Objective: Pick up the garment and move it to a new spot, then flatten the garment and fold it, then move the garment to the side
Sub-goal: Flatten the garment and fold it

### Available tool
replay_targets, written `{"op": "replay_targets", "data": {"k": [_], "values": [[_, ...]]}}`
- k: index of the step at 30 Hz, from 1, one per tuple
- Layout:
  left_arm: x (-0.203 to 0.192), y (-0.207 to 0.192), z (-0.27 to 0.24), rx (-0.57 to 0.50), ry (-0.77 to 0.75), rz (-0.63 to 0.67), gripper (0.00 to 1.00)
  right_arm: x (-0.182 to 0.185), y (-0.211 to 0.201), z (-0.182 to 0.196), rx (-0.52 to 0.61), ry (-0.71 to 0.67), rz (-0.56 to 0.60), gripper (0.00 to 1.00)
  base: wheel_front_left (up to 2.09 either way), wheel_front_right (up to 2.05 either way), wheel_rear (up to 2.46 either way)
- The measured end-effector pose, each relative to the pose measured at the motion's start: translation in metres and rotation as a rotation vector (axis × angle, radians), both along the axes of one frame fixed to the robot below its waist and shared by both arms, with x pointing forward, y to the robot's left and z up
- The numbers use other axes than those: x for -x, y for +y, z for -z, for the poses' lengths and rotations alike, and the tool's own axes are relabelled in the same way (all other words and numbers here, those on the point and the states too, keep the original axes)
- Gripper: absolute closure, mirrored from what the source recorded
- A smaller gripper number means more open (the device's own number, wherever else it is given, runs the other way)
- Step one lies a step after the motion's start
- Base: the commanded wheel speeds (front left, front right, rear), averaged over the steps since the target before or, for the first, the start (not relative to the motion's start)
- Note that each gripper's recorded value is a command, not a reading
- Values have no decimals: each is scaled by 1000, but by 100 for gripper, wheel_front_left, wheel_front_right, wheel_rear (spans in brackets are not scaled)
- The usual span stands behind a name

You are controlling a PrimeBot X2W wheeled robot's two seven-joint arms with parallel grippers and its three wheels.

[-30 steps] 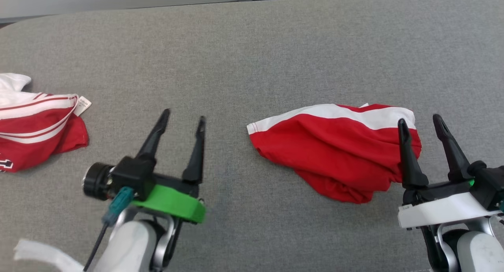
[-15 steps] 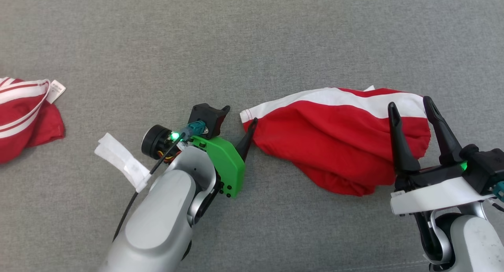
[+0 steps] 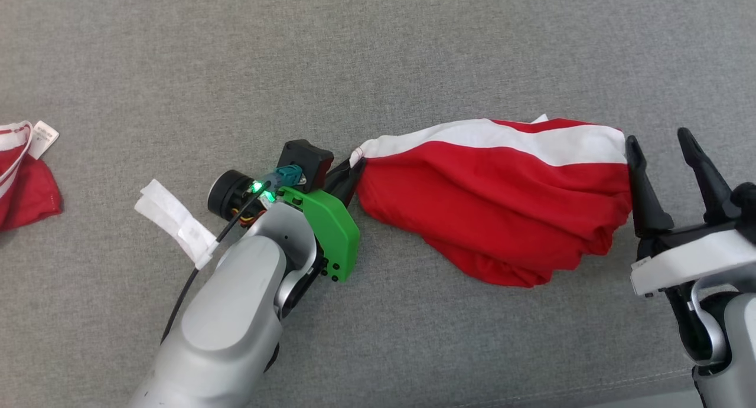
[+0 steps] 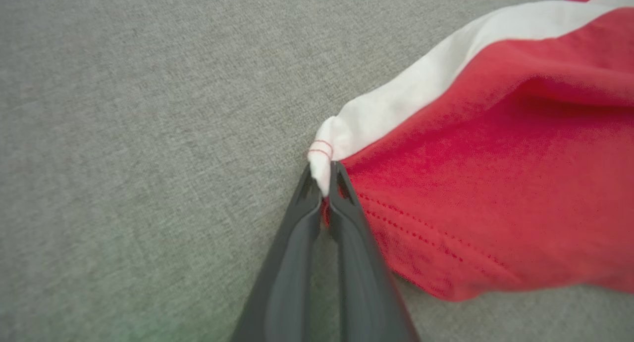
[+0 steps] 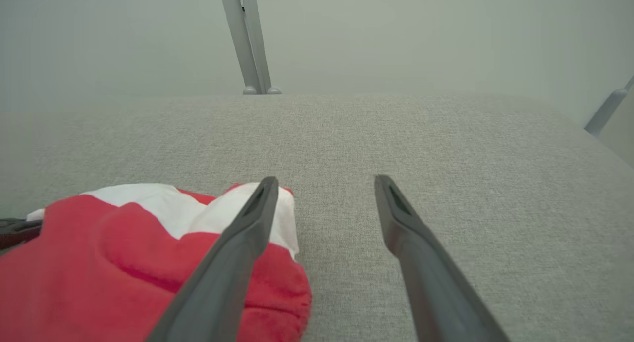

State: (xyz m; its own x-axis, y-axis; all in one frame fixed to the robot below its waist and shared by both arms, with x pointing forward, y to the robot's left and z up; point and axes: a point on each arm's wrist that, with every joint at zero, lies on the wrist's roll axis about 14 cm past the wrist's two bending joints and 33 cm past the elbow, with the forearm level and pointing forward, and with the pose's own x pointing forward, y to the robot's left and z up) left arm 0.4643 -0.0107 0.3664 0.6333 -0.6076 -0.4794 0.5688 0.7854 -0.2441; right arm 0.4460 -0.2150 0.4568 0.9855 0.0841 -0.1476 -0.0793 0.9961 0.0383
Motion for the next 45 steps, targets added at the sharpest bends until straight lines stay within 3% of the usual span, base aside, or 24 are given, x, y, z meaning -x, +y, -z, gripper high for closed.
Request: {"op": "replay_targets", "data": {"k": [8,9,11,15,20,27,30,35,40,45], "values": [[-5,4,2,26,-24,-25,100,-12,29,30,-2,147,-147,0,0,0,0],[-6,5,1,31,-34,-32,100,-11,31,33,-2,165,-157,28,0,0,0],[-9,9,-2,42,-58,-53,100,-11,34,35,-27,183,-166,100,0,0,0],[-21,23,-18,65,-149,-117,100,-13,32,22,-12,148,-176,100,0,0,0],[-34,39,-63,126,-320,-188,100,-19,26,-19,-2,6,-163,100,0,0,0],[-41,65,-180,203,-693,-258,100,-26,28,-122,68,-309,-176,100,0,0,0],[-30,77,-244,224,-876,-268,100,-20,30,-177,112,-462,-181,100,0,0,0],[0,90,-327,247,-1091,-267,100,-4,33,-235,160,-596,-186,100,0,0,0],[19,96,-364,248,-1152,-264,100,7,35,-266,170,-655,-191,100,0,0,0],[5,92,-366,274,-1109,-242,100,-7,34,-271,154,-645,-203,100,0,0,0]]}}
